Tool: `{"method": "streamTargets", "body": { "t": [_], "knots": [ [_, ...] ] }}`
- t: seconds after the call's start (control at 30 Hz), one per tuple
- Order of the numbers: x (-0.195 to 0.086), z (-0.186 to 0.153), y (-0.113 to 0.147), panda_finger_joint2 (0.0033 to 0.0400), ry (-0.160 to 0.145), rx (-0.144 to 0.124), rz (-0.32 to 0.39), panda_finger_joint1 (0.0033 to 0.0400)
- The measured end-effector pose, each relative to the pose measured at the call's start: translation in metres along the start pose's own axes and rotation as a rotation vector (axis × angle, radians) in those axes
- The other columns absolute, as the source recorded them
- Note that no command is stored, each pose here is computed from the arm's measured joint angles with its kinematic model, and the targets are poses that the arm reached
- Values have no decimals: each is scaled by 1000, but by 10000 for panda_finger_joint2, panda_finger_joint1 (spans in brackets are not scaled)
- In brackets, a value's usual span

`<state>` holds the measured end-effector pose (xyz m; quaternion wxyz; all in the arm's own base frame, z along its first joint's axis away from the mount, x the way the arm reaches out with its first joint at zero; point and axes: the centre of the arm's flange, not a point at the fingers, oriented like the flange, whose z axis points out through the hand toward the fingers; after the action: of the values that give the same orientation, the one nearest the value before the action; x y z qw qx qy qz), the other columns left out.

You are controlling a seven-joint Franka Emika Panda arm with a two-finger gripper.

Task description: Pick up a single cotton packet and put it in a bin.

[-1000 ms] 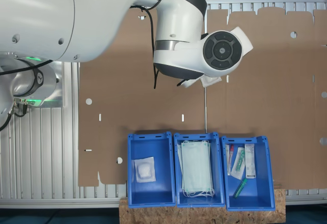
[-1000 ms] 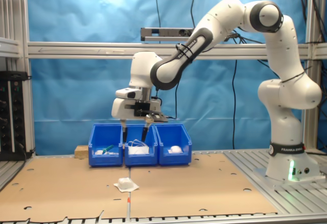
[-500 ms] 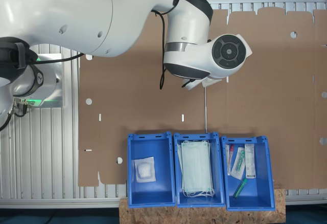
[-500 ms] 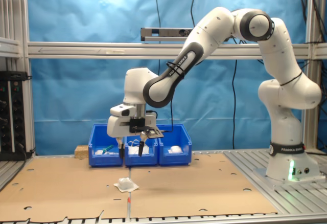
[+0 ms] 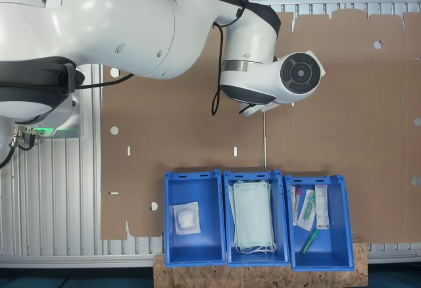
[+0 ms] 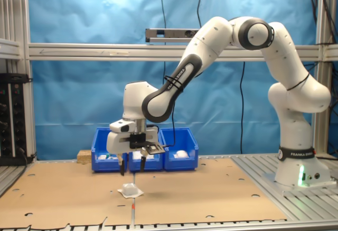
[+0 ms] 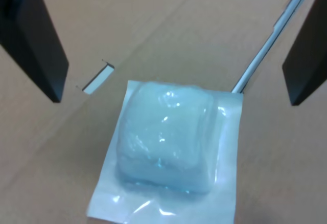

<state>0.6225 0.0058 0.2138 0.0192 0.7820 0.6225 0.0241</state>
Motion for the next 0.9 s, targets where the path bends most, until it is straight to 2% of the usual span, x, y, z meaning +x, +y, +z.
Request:
{"method": "streamTargets", "body": {
  "t": [0.47,0.9],
  "knots": [
    [4,29,8,400,25,-5,8,400],
    [5,60,12,400,33,9,13,400]
  ]
}}
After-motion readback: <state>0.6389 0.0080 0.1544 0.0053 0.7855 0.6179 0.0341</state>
